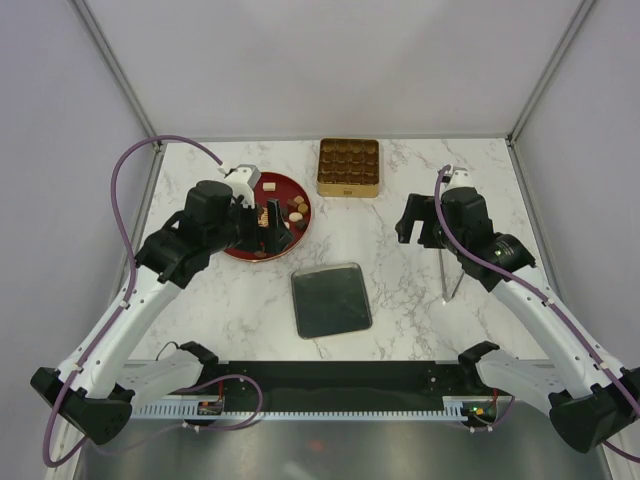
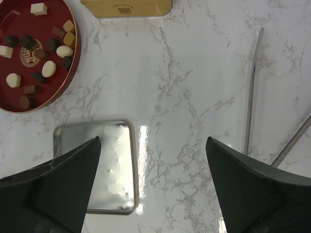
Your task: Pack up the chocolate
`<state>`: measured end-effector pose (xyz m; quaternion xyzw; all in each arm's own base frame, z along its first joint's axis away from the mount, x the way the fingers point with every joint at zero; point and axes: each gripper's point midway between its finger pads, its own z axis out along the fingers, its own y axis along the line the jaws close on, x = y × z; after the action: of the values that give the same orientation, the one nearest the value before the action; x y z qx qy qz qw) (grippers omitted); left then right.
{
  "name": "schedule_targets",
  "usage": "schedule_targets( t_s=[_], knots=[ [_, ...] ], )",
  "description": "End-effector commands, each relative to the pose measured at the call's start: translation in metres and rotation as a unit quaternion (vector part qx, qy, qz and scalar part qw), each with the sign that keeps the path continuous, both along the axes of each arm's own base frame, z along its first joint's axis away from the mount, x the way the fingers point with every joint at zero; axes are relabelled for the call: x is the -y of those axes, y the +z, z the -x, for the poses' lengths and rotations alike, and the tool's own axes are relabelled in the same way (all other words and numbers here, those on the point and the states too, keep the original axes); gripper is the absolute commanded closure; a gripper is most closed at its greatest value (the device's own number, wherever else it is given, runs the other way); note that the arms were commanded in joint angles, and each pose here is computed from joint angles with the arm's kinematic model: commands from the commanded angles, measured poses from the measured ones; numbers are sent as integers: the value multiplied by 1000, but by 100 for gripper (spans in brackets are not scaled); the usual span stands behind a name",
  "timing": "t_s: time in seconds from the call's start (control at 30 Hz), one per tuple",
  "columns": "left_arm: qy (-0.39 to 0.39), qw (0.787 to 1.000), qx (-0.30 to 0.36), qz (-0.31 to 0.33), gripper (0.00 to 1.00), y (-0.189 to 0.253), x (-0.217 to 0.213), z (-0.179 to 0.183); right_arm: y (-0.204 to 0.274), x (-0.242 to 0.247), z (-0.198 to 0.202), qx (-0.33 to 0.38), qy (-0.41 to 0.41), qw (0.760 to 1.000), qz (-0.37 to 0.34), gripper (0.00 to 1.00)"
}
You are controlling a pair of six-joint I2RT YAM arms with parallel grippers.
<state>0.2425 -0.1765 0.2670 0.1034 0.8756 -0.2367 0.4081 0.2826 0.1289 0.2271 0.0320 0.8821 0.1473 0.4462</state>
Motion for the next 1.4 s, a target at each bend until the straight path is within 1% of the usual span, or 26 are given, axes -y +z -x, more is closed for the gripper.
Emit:
schedule_targets(
  t_s=[0.0, 0.1, 0.23, 0.27, 0.33, 0.37, 0.4, 0.53, 0.6, 0.73, 0.8, 0.83, 0.87, 1.0, 1.03, 1.13, 1.17, 1.2, 1.27, 1.37],
  knots=[
    [-10, 999, 32, 4, 0, 13, 1, -4, 24, 8, -7, 37, -22, 999, 1, 2],
    [-15, 999, 34, 8, 0, 15, 3, -2, 20, 16, -11, 34, -33, 998, 31, 2],
    [-30, 999, 28, 20, 0, 18, 9, 1, 9, 45, -27, 23, -109, 990, 91, 2],
    [-34, 999, 26, 25, 0, 20, 11, 3, -2, 49, -30, 3, -121, 987, 107, 2],
    [-41, 998, 24, 29, 0, 20, 13, 4, -9, 62, -38, -11, -154, 981, 120, 2],
    [-45, 998, 22, 31, 0, 20, 14, 5, -22, 67, -42, -30, -166, 977, 133, 2],
    [-47, 998, 23, 32, 0, 21, 15, 6, -29, 78, -46, -43, -185, 972, 136, 3],
    [-51, 997, 27, 43, 0, 26, 15, 12, -72, 99, -55, -110, -218, 959, 147, 4],
    [-50, 997, 28, 48, 0, 29, 15, 12, -82, 112, -57, -124, -238, 951, 154, 6],
    [-47, 997, 22, 60, 1, 32, 17, 14, -103, 157, -55, -151, -308, 922, 181, 11],
    [-49, 997, 15, 65, 2, 31, 20, 14, -109, 180, -55, -159, -345, 909, 170, 15],
    [-50, 997, 10, 66, 2, 29, 21, 14, -116, 180, -56, -170, -343, 910, 158, 19],
    [-51, 996, 5, 67, 2, 27, 22, 13, -121, 183, -56, -177, -345, 909, 150, 20],
    [-53, 997, -2, 64, 3, 21, 23, 14, -135, 187, -50, -193, -349, 906, 141, 21],
    [-51, 997, -1, 61, 3, 20, 22, 14, -138, 197, -48, -193, -364, 901, 135, 21],
    [-48, 997, -3, 56, 3, 15, 21, 11, -159, 200, -46, -215, -362, 903, 85, 21],
    [-48, 997, -4, 56, 3, 14, 22, 11, -164, 208, -43, -222, -371, 899, 72, 21],
    [-48, 997, -5, 55, 3, 13, 22, 11, -174, 206, -40, -234, -364, 899, 62, 22],
    [-51, 997, -6, 53, 3, 11, 22, 11, -180, 206, -45, -229, -359, 903, 56, 24],
    [-48, 998, -4, 48, 3, 9, 20, 10, -198, 192, -51, -246, -312, 917, 39, 32]
  ],
)
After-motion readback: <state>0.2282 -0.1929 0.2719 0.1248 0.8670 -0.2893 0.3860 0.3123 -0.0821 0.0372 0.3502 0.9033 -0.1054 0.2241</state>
